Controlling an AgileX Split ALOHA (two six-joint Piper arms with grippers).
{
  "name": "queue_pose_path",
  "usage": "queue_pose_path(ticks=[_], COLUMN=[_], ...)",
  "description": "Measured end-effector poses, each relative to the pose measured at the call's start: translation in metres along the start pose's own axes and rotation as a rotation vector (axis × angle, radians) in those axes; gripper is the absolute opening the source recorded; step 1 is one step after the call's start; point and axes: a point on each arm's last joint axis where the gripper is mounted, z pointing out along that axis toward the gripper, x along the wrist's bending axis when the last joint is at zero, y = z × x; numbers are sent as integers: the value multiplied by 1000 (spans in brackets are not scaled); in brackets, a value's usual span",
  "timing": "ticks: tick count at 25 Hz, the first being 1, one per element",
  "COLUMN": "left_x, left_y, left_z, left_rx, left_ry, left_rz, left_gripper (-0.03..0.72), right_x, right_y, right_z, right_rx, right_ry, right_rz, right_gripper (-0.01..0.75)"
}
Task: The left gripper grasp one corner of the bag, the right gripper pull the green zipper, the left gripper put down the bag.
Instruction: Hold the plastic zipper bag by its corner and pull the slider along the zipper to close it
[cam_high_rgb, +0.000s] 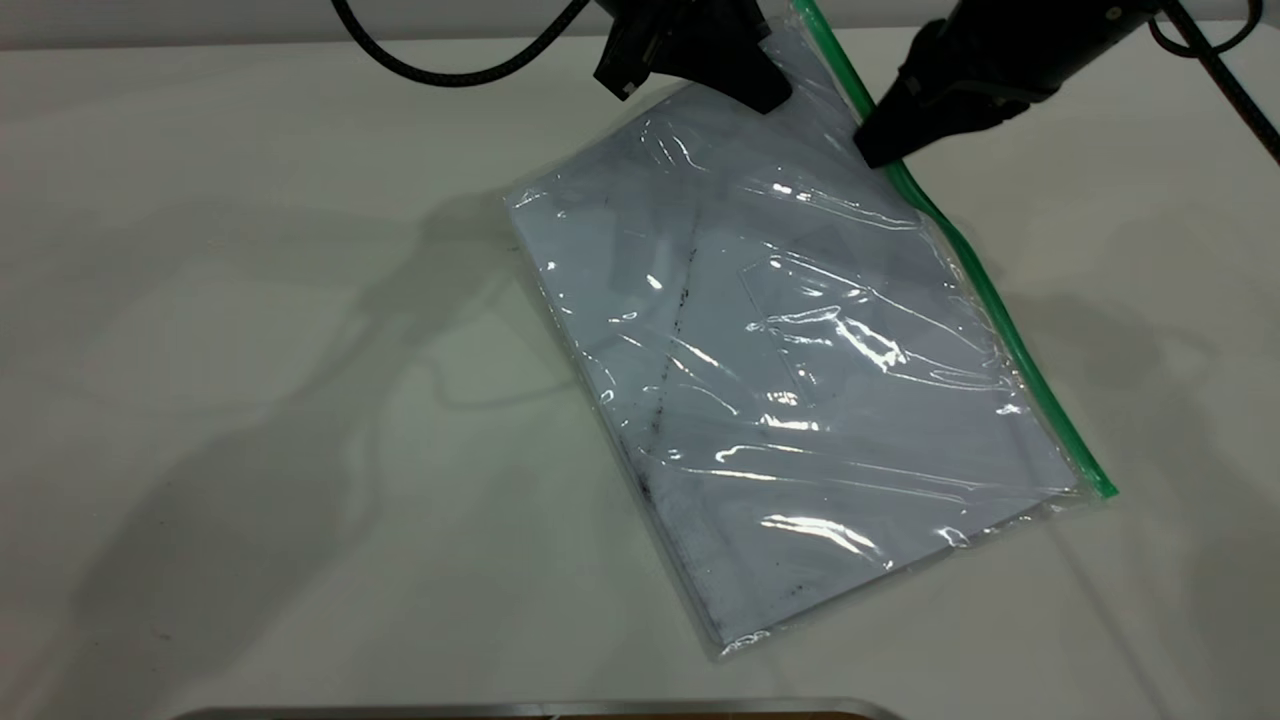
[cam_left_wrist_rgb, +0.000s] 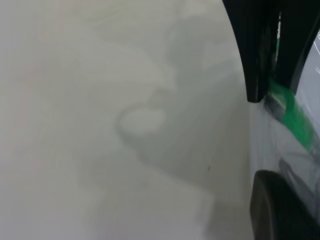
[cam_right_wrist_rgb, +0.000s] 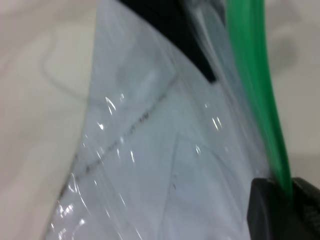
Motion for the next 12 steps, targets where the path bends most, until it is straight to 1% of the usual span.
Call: queue_pose_path(ticks=[6, 12], left_x=[3, 10], left_y=[-11, -35], left_z=[-14, -49], left_rx=[-18, -12], left_ry=[18, 84], left_rz=[-60, -146], left_gripper=[51, 51], right_x=[-3, -6], right_y=[-6, -14], right_z=[2, 4], right_rx=[49, 119], right_ry=[-29, -46], right_rz=[16, -9], right_gripper=[48, 52])
